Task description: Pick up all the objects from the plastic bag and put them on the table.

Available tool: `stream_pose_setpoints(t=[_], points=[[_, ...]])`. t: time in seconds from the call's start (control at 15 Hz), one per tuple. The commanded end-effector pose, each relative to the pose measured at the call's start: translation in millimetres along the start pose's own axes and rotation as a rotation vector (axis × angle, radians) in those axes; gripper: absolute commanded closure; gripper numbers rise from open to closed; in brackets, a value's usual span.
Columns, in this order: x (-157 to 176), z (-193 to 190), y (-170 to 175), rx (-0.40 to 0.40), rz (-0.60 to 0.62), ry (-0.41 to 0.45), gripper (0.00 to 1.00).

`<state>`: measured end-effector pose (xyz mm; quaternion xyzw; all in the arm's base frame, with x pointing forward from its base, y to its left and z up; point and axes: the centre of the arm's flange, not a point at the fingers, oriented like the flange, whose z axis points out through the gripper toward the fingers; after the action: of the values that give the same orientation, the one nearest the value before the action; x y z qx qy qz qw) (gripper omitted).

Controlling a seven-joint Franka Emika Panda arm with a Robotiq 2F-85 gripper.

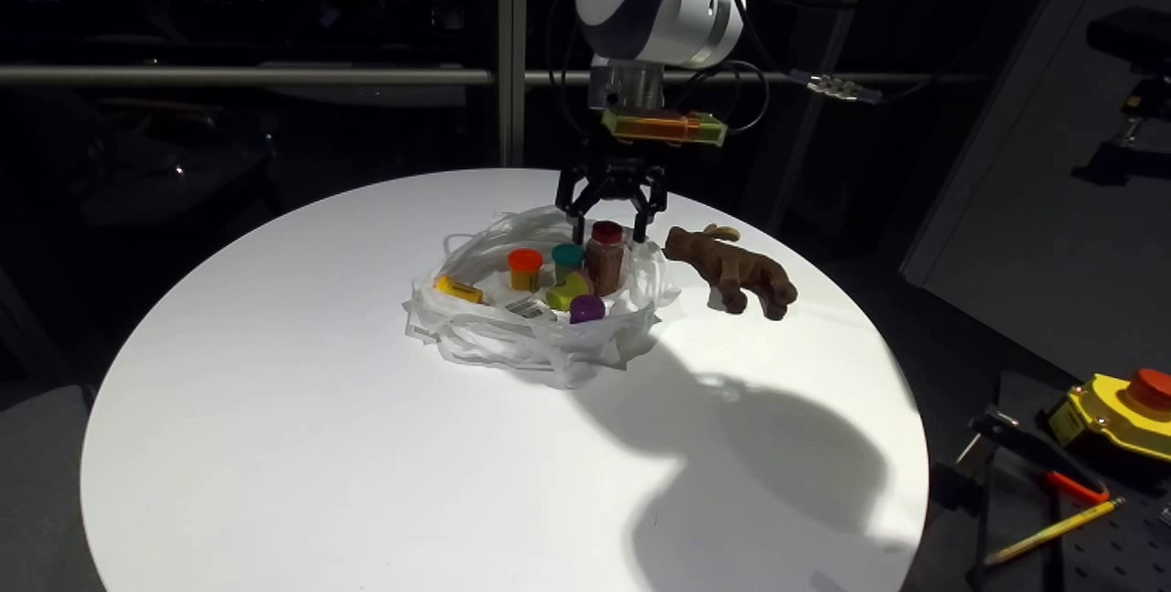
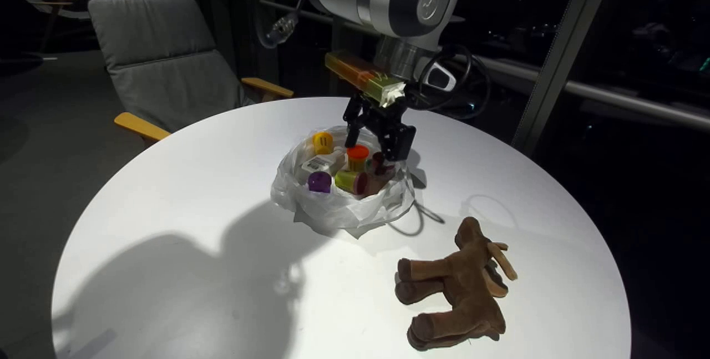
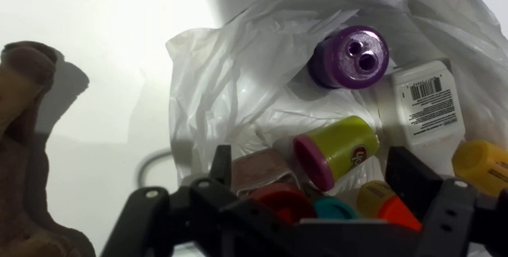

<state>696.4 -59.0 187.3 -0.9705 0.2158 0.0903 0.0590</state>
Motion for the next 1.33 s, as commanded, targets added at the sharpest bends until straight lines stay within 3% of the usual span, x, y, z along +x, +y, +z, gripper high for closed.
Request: stream_pose_setpoints(t=[0.0,0.53,1.2,1.27], points=[[19,3,-4,-0.012,-0.075,-0.023,0.00],[23,5,-9,-0.141,-0.209,0.062,0.00],[22,1,-18,-0.140,-0.300,0.088,0.00],[22,1,-19,-0.148,-0.307,0.103,0.04]])
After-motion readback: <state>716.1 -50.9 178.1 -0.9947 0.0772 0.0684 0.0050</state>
